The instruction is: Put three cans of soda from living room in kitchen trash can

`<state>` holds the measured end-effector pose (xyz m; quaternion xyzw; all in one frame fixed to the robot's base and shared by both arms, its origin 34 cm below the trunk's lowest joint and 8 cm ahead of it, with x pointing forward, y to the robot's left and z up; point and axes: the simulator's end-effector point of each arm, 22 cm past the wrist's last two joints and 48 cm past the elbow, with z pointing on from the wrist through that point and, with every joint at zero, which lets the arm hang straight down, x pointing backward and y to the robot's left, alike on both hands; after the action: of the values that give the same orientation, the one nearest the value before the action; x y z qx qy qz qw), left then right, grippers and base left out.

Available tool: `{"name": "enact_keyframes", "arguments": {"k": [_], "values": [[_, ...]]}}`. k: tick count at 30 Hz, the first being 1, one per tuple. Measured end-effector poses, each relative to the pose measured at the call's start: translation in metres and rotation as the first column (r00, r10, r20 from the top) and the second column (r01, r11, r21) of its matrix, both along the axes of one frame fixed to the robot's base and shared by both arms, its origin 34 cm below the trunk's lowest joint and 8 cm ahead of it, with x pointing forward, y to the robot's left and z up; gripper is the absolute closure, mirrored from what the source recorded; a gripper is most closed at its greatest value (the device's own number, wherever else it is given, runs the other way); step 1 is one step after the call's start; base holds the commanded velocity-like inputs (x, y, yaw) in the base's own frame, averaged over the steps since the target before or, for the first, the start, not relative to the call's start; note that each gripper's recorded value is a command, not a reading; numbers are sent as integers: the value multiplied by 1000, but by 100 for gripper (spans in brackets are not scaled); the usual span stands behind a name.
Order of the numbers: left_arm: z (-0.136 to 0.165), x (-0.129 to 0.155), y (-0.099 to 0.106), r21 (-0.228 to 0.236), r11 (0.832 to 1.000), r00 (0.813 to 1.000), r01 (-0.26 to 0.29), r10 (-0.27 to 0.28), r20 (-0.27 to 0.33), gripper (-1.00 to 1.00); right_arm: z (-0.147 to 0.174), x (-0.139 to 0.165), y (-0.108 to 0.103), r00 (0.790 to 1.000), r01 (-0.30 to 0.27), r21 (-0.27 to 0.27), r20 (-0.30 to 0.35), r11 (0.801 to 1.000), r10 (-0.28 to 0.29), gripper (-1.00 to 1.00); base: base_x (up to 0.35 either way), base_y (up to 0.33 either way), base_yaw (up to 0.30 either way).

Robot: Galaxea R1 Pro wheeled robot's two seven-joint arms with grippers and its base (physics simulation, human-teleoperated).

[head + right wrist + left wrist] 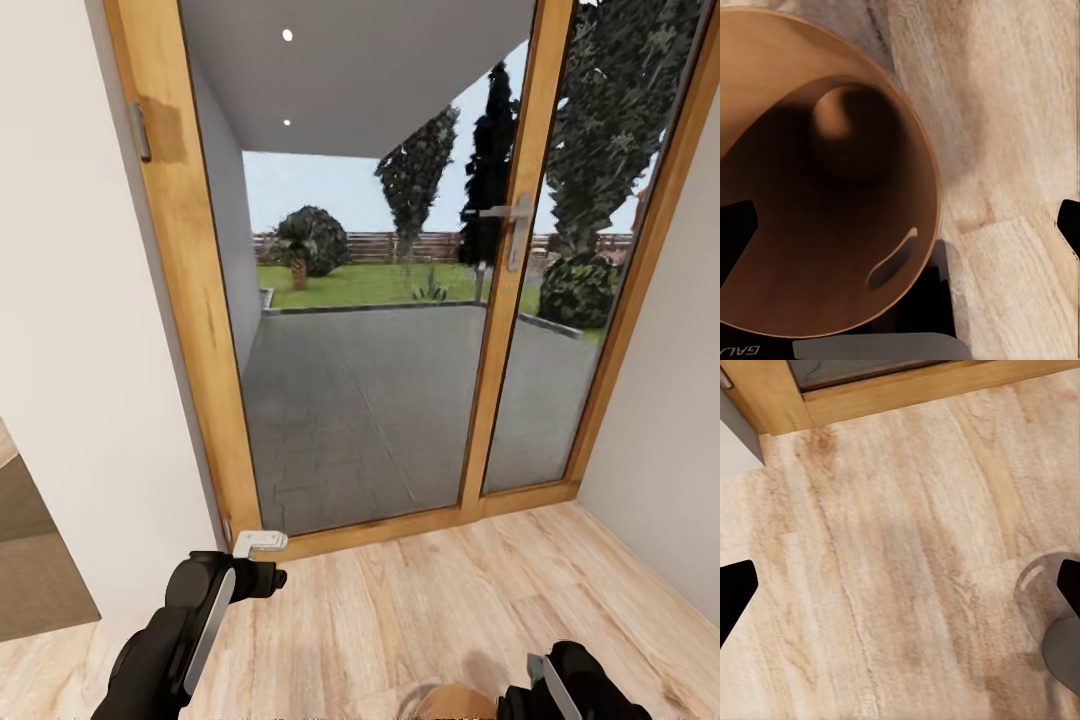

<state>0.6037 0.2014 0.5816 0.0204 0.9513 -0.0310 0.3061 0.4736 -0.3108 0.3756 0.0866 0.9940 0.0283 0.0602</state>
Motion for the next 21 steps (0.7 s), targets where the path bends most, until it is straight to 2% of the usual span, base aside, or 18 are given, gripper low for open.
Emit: {"name": "enact_keyframes", "arguments": {"k": [6, 14, 21], "values": [[-13, -3, 0, 1, 1000, 1000, 0, 0, 0, -100, -12, -4, -18, 1000, 14, -15, -1, 1000, -14, -100, 0, 0, 0], [-29, -6, 0, 1, 1000, 1000, 0, 0, 3, -100, -30, -9, -19, 1000, 13, -18, -3, 1000, -14, -100, 0, 0, 0], [-28, -6, 0, 0, 1000, 1000, 1, -1, 6, -100, -31, -11, -18, 1000, 9, -19, -8, 1000, -9, -100, 0, 0, 0]]}}
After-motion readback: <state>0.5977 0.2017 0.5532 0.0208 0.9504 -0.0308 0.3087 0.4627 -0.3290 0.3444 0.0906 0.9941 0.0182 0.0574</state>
